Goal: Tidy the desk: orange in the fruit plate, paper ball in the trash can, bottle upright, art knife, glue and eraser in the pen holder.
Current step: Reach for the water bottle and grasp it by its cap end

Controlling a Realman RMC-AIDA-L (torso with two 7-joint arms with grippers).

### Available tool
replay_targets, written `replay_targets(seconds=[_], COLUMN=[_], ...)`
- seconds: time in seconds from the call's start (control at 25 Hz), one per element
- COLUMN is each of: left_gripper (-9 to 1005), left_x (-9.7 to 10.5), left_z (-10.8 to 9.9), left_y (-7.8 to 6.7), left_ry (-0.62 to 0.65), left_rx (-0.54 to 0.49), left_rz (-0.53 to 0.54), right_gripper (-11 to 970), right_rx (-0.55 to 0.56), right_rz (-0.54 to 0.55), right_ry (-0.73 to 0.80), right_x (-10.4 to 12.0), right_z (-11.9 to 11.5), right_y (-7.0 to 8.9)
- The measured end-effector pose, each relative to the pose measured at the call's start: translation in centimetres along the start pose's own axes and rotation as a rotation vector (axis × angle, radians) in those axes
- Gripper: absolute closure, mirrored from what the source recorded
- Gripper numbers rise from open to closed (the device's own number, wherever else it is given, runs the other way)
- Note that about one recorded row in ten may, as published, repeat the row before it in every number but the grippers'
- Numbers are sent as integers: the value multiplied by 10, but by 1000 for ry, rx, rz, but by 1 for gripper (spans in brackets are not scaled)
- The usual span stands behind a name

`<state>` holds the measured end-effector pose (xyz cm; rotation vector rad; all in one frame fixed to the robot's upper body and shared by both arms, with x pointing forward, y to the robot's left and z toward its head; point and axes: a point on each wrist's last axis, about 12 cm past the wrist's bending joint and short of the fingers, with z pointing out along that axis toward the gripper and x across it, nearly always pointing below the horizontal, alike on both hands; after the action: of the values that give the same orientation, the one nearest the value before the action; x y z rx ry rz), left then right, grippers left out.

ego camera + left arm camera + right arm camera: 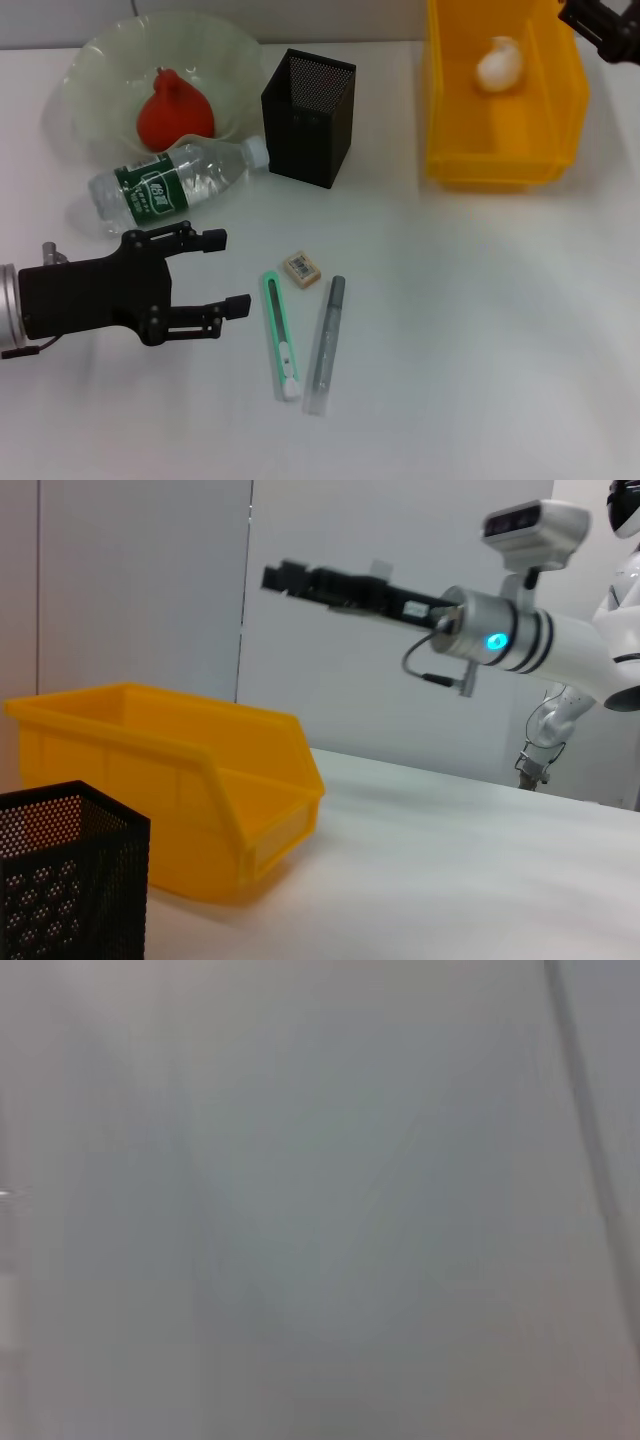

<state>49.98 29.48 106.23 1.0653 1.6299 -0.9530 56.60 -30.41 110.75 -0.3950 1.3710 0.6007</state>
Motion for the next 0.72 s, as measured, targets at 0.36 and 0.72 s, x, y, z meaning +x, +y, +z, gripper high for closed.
replay_targets(seconds=[0.36,0.72], left_gripper=[154,154], left_x=[-2,-7], left_z=[1,3], left_y=[0,4], left_ry=[-4,-2], left_rx=[10,12], left_rz=[-10,-25], right_gripper=[210,211], right_rx=[-415,-497], right_rz=[25,-6], right_ry=[141,387], right_x=[5,33], right_z=[-34,-40], right_y=[32,40])
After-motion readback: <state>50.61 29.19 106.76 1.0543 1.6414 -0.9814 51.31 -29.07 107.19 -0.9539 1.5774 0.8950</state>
